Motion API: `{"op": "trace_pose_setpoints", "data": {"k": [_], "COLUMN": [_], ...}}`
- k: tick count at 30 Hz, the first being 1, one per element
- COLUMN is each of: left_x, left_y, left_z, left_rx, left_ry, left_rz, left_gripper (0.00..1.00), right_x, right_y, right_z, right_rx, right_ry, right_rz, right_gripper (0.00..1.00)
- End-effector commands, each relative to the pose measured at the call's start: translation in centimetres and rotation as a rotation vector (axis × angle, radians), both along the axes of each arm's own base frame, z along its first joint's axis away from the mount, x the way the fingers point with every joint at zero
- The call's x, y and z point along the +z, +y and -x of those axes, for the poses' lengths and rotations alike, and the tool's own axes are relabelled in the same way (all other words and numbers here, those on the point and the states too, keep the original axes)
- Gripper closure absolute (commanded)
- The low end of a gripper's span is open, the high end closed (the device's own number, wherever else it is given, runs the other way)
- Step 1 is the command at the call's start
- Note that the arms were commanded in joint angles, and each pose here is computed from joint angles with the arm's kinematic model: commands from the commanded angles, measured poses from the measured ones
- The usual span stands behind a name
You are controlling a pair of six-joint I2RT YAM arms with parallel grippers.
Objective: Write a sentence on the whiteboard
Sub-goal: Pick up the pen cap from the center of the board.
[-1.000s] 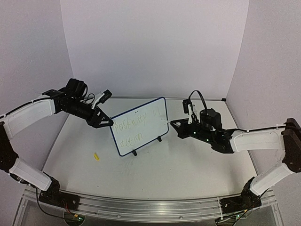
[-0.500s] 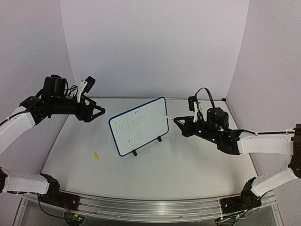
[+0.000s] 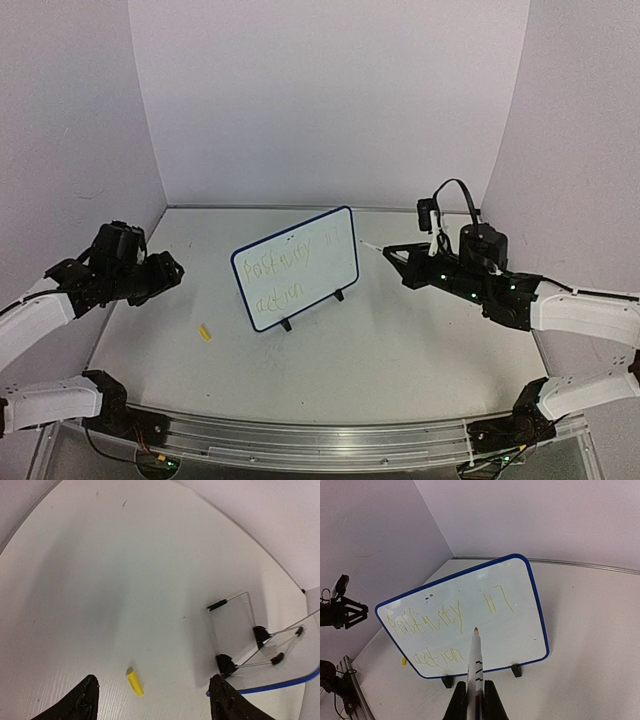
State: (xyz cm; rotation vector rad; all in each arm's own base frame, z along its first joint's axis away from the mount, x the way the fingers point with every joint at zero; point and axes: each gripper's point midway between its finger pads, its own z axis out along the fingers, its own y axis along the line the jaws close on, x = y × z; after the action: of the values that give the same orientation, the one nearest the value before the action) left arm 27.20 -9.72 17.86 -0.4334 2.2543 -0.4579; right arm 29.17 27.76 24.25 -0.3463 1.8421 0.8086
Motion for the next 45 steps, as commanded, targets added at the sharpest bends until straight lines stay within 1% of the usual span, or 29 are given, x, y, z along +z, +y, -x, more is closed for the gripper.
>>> {"op": "trace_pose_setpoints", "data": {"k": [1,3,6,11,16,19,21,22,31,38,45], "left_x": [-5.6,-7.3,-9.6,-12.0,-13.0,-13.6,-13.8,-13.9,-15.0,-15.7,-16.4], "left_y": [1.3,0.6,-0.6,-2.2,-3.5,-4.1,-4.3,-4.4,-4.3,-4.1,-4.2], "left_z": [0.8,0.7,0.6,0.4,-0.3,-0.8,-1.0,-1.0,0.1,0.6,0.7], "left_rx": [0.219,0.21,0.193,0.178,0.164,0.156,0.154,0.155,0.167,0.176,0.169], "left_ry": [0.242,0.326,0.436,0.537,0.579,0.598,0.608,0.611,0.67,0.68,0.693], "left_rz": [0.041,0.029,0.016,0.007,-0.019,-0.032,-0.049,-0.059,-0.115,-0.115,-0.115], "left_gripper": [0.26,0.27,0.34,0.44,0.48,0.53,0.58,0.59,0.64,0.66,0.72], "right_x": [1.0,0.7,0.1,-0.4,-1.1,-1.4,-1.6,-1.6,-2.1,-2.5,-2.7], "right_y": [-0.5,-0.6,-0.6,-0.5,-0.3,-0.2,-0.2,-0.1,-0.1,0.0,0.0], "right_z": [0.3,0.3,0.2,0.2,0.0,-0.1,-0.2,-0.2,-0.2,-0.2,-0.2], "right_rx": [-0.006,-0.01,-0.011,-0.006,-0.007,-0.005,-0.005,-0.003,-0.006,-0.006,-0.006], "right_ry": [0.002,0.004,0.007,0.015,0.029,0.034,0.035,0.036,0.044,0.054,0.059], "right_rz": [-0.012,0.003,0.026,0.04,0.051,0.058,0.062,0.063,0.067,0.069,0.068], "right_gripper": [1.0,1.0,1.0,1.0,1.0,1.0,1.0,1.0,1.0,1.0,1.0]}}
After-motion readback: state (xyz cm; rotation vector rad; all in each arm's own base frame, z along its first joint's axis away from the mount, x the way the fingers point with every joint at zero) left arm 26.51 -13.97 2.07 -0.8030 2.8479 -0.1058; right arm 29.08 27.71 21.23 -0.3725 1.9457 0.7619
